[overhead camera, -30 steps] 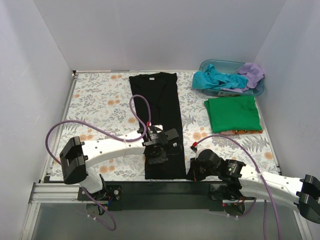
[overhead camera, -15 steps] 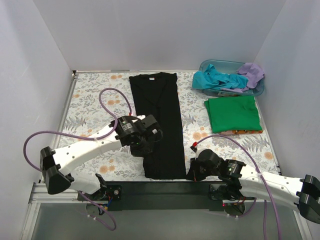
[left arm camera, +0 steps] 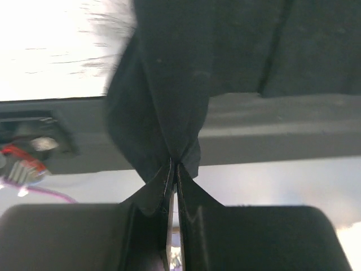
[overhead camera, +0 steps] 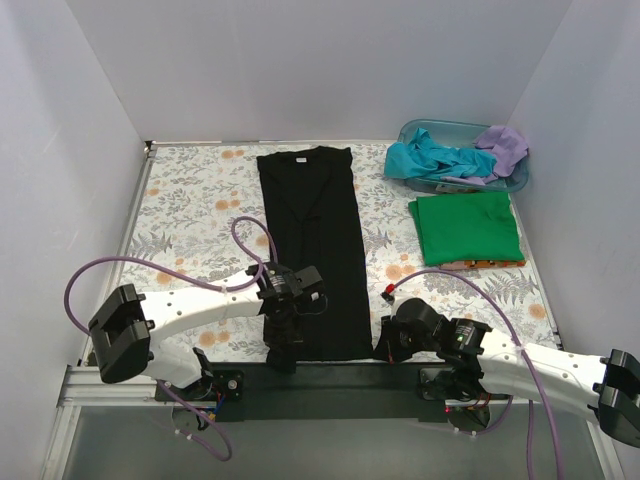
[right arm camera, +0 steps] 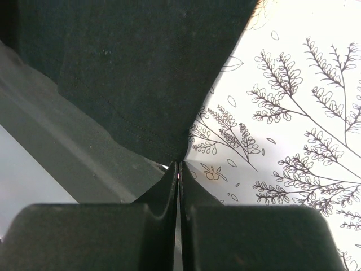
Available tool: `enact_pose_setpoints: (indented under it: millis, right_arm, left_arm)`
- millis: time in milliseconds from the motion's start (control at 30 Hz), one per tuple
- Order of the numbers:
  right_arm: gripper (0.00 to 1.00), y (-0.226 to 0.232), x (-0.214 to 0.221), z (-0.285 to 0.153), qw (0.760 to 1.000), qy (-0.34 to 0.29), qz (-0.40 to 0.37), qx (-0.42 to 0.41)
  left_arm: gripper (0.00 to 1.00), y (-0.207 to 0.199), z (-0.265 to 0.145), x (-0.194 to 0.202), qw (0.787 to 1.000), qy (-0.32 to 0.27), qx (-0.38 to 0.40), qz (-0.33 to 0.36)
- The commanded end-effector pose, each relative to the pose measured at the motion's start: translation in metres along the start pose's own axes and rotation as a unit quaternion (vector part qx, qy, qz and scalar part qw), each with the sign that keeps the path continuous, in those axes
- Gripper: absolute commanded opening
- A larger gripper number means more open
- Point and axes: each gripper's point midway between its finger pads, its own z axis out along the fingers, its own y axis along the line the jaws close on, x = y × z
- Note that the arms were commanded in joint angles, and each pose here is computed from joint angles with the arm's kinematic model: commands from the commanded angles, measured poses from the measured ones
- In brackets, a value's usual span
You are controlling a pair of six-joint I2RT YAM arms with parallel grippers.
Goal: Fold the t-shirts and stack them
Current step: Fold the tshirt
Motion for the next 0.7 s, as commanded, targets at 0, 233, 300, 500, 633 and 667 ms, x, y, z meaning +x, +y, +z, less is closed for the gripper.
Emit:
enact_pose_setpoints:
  millis: [0, 233, 300, 500, 633, 667]
  right_arm:
    - [0.01, 0.001, -0.006, -0.004, 1.0, -0.004, -0.001, 0.011]
    - [0.01, 0.004, -0.007, -0.006, 1.0, -0.008, -0.002, 0.0]
    - [0.01, 0.005, -0.007, -0.006, 1.0, -0.01, -0.001, -0.001]
    - [0.01, 0.004, -0.006, -0.006, 1.0, -0.009, -0.002, -0.002]
    - [0.01, 0.005, -0.007, -0.007, 1.0, -0.012, -0.001, -0.005]
    - [0.01, 0.005, -0.007, -0.007, 1.0, -0.011, -0.002, -0.005]
  left_arm:
    - [0.0, -0.046, 0.002, 0.016, 0.994, 0.04, 0.1, 0.02]
    - [0.0, -0.073, 0.01, 0.004, 0.991, 0.02, 0.133, -0.003]
    - [0.0, -0.077, 0.005, 0.001, 0.99, 0.013, 0.141, -0.01]
    - [0.0, -0.059, 0.025, 0.003, 0.994, 0.017, 0.096, -0.041]
    - [0.27, -0.045, 0.038, 0.008, 0.997, 0.032, 0.055, -0.052]
    - [0.5, -0.042, 0.038, 0.008, 0.997, 0.028, 0.047, -0.056]
